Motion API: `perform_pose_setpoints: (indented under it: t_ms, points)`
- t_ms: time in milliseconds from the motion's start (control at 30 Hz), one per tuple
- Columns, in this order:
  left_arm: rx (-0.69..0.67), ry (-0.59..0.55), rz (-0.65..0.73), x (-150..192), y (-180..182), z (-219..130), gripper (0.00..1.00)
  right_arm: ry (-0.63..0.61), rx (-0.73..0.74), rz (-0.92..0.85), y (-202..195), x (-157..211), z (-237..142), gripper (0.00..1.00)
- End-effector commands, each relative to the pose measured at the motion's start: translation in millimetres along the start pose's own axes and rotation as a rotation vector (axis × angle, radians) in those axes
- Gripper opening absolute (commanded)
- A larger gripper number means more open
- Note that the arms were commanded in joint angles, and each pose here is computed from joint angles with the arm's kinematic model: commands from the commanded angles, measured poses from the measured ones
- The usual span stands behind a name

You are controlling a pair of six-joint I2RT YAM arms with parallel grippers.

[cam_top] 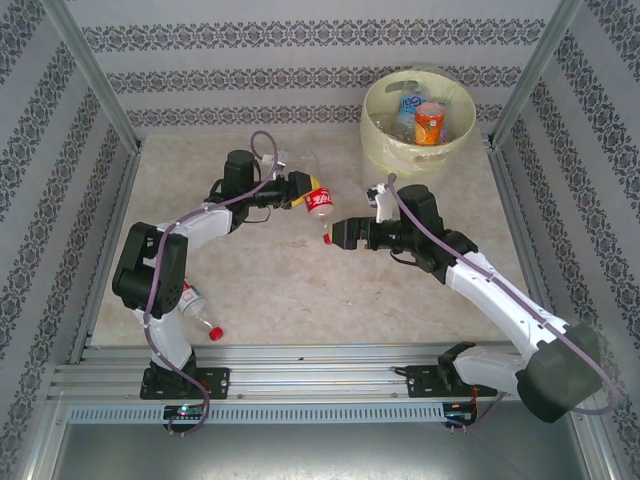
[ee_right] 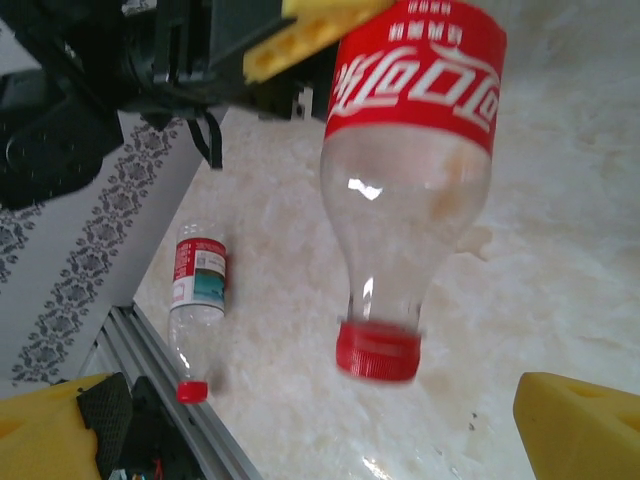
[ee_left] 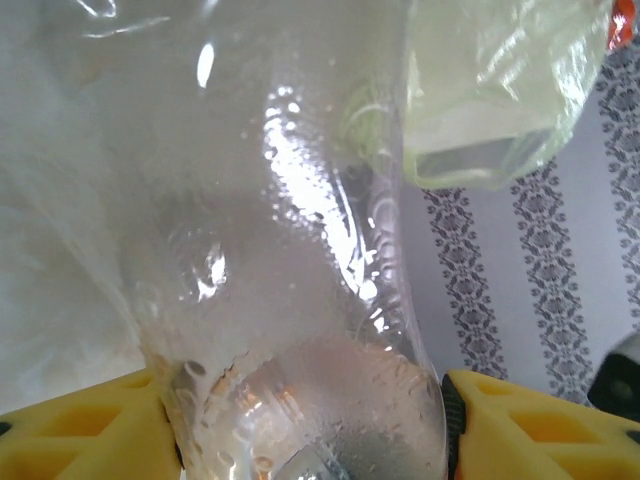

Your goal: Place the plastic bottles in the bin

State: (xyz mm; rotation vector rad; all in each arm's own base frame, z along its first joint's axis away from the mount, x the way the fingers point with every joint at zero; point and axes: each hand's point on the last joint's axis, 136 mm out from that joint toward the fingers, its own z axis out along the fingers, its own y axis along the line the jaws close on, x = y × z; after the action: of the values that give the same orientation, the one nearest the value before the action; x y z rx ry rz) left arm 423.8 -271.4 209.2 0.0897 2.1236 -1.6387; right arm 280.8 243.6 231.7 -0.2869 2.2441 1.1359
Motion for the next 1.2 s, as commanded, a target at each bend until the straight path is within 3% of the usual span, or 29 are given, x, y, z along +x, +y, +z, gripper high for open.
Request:
perform_pose_setpoints:
  t_ms: [0,200,567,800,1167]
  points:
    - [0.113,-0.005,0.109,4,-38,-3,0.64,-0.029,-0.017,0.033,7,-13,7,0.98]
    - [0.196,-0.010,0.141,15,-55,-1,0.64,-0.046,-0.039,0.087,6,-20,17,0.97]
    - [0.220,0.010,0.157,25,-69,1,0.64,-0.065,-0.051,0.130,1,-32,34,0.94]
    - [0.219,0.023,0.164,29,-73,4,0.65,-0.065,-0.070,0.136,2,-39,42,0.87]
    - [0.236,0.017,0.193,29,-85,-1,0.72,-0.063,-0.071,0.141,1,-36,40,0.65]
